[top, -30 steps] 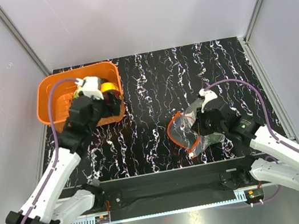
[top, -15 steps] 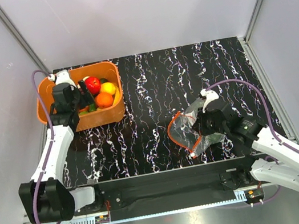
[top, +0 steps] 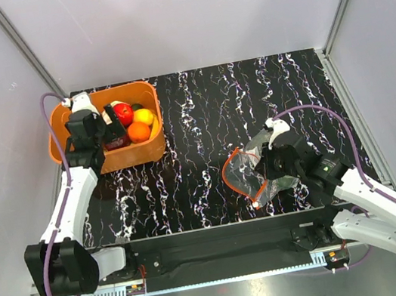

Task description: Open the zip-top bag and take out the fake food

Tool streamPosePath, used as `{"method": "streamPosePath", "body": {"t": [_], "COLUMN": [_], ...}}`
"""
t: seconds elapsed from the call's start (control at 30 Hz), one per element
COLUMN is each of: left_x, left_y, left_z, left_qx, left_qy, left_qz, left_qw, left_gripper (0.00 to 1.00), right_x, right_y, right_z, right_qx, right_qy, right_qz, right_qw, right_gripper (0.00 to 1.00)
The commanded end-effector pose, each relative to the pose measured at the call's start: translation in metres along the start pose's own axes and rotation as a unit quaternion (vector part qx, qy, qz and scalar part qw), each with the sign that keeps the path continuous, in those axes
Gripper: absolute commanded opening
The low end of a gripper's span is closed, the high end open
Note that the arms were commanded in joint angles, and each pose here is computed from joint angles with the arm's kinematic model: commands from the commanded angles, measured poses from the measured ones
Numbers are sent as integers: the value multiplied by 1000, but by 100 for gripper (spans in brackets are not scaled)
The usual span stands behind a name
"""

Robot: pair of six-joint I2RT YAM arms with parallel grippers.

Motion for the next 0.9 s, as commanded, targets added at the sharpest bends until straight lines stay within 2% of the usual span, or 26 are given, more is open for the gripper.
{"method": "streamPosePath", "body": {"t": [0.0, 0.07, 0.17, 0.2, 0.27, 0.37, 0.4, 0.57, 0.63, 0.7, 0.87], "left_x": [-15, -20, -36, -47, -63, -98, -114, -168, -177, -183, -186], "left_y": [-7, -15, -57, -86, -117, -170, -191, -246, -262, -275, -298], "left_z": [31, 30, 21, 10, -4, -37, -51, -113, -130, -150, -184], "left_qx": [-9, -1, 44, 66, 92, 130, 140, 171, 171, 171, 176], "left_qy": [-60, -67, -71, -66, -61, -45, -39, 13, 27, 47, 84], "left_qz": [-13, -28, -101, -150, -219, -336, -383, -532, -570, -593, -614], "left_qw": [998, 997, 991, 984, 969, 932, 912, 829, 803, 785, 764], "left_gripper": [99, 99, 97, 97, 96, 95, 94, 86, 84, 84, 83], "right_x": [-5, -5, -8, -8, -11, -16, -18, -28, -32, -34, -38], "right_y": [2, 3, 2, 2, 2, 2, 1, -1, 0, 1, 4], "right_z": [7, 8, 10, 11, 14, 17, 18, 24, 28, 30, 33], "right_qx": [-3, -3, -3, -3, -4, -2, -1, 4, 6, 7, 10], "right_qy": [-16, -17, -22, -23, -27, -34, -36, -49, -58, -61, -62], "right_qz": [5, 5, 3, 2, -1, -5, -9, -21, -19, -17, -10], "right_qw": [1000, 1000, 1000, 1000, 1000, 999, 999, 999, 998, 998, 998], "right_gripper": [0, 0, 0, 0, 0, 0, 0, 0, 0, 0, 0]}}
Point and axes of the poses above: each gripper's point midway between its finger pads, its own x axis out along the fingers, its own y axis along the line the jaws close on, z = x × y, the point moved 6 cm from there along -x, back along the fingers, and after that the axes turned 5 degrees about -x, right-handed, at the moved point
